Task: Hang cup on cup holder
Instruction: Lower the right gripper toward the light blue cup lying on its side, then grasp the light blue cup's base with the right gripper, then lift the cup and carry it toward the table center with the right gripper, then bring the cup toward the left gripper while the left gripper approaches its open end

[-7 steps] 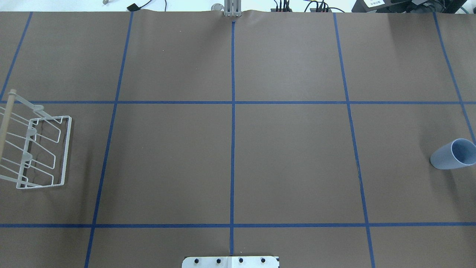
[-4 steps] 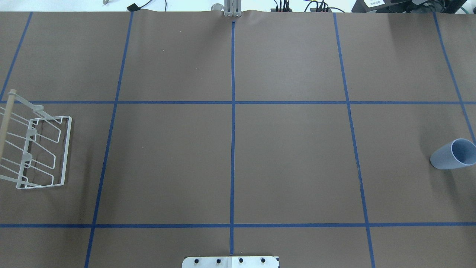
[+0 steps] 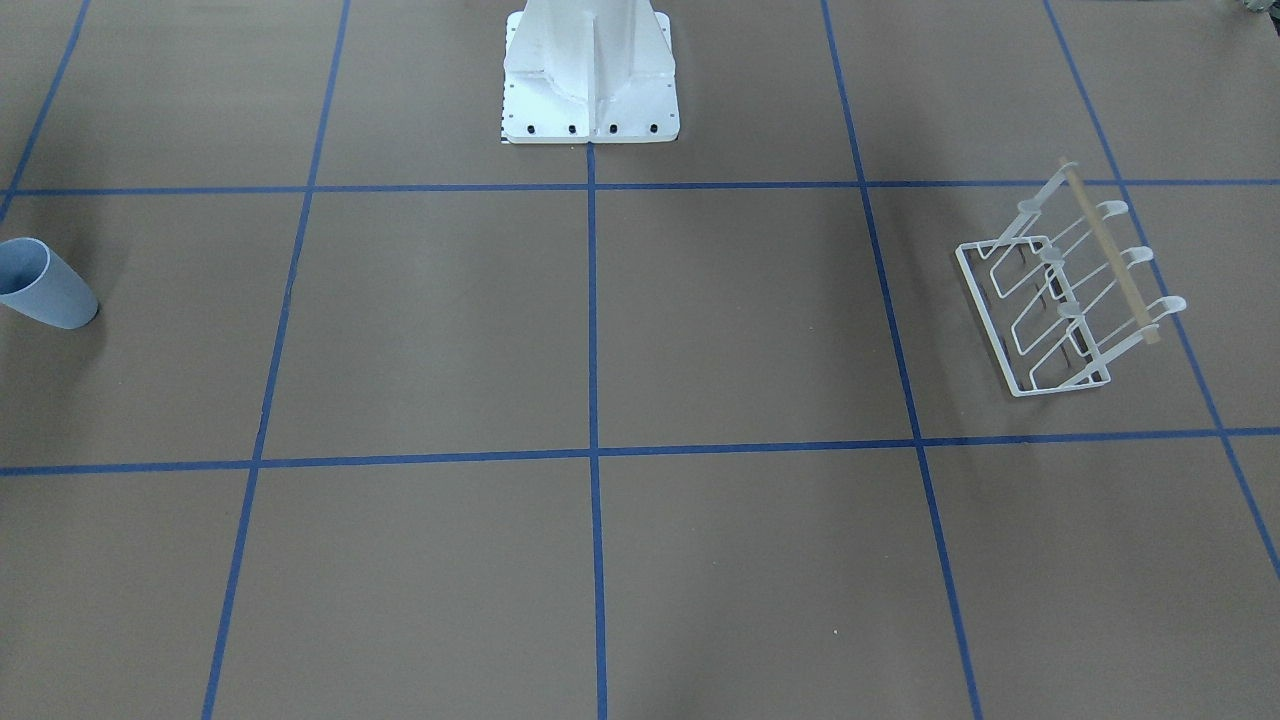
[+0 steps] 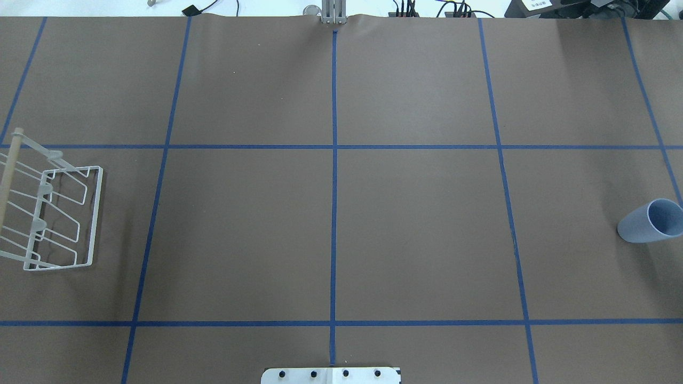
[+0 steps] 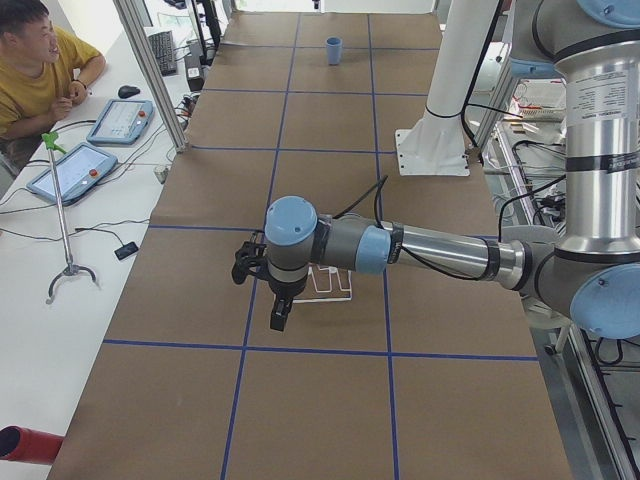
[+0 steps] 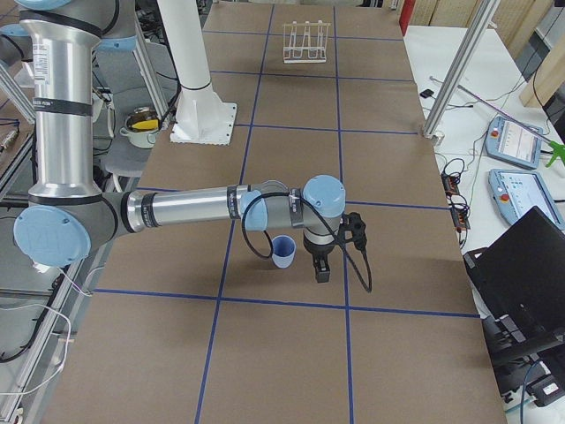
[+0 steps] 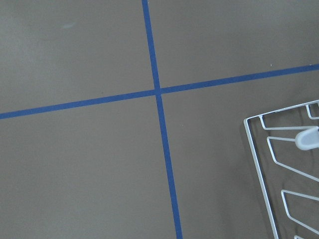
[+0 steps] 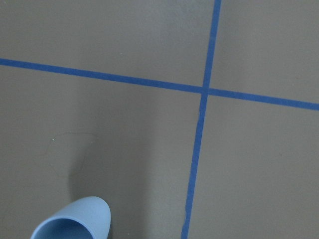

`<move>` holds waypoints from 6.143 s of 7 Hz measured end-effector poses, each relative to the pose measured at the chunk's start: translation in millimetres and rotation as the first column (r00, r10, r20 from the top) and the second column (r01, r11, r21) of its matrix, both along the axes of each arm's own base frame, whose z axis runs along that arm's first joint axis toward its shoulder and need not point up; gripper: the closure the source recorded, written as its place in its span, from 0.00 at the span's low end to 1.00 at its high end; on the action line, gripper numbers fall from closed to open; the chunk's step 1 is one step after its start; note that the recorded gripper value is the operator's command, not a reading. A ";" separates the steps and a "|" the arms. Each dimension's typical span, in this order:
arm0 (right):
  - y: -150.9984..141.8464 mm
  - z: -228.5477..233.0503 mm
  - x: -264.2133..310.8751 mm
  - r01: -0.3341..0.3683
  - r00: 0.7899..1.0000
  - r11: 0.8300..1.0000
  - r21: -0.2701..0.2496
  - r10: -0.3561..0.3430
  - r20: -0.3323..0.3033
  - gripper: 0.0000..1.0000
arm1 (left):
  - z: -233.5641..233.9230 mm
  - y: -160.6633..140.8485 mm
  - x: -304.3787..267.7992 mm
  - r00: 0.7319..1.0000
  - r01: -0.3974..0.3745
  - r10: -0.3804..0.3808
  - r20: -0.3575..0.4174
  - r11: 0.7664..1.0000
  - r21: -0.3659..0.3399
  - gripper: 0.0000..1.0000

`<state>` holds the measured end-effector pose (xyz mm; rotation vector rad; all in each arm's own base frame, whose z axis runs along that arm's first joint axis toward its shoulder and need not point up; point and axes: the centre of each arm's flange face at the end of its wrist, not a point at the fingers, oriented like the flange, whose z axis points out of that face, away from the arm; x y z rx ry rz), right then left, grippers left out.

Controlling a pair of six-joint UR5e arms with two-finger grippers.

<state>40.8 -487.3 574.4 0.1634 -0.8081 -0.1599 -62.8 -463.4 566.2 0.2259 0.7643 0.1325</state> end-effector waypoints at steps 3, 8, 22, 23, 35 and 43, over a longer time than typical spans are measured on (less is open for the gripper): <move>-17.3 -38.3 -12.8 0.008 1.000 0.987 0.162 -0.011 0.018 0.00 | -15.9 -13.1 0.0 1.000 -0.002 0.003 -0.006 0.998 0.064 0.01; 48.7 -25.0 -78.1 0.112 0.992 0.978 0.173 -0.120 0.034 0.02 | -6.0 -8.4 0.6 1.000 -0.003 0.003 -0.005 0.992 0.125 0.01; 72.9 46.4 -152.2 0.286 0.958 0.950 0.122 -0.280 -0.070 1.00 | -7.3 -8.7 0.6 1.000 -0.004 0.005 -0.006 0.989 0.146 0.01; 72.4 40.1 -151.9 0.286 0.958 0.949 0.135 -0.279 -0.068 1.00 | -8.1 -8.7 0.6 1.000 -0.004 0.005 -0.006 0.989 0.147 0.01; 5.4 -227.6 -119.3 -0.163 0.833 0.951 0.263 -0.011 0.553 1.00 | -237.1 -43.7 150.3 0.835 0.171 -0.032 -0.550 0.964 0.204 0.02; 87.2 -306.6 -216.1 -0.204 0.369 0.943 0.264 -0.176 0.913 1.00 | -409.1 63.4 325.0 0.237 -0.178 -0.185 -0.954 0.957 -0.230 0.02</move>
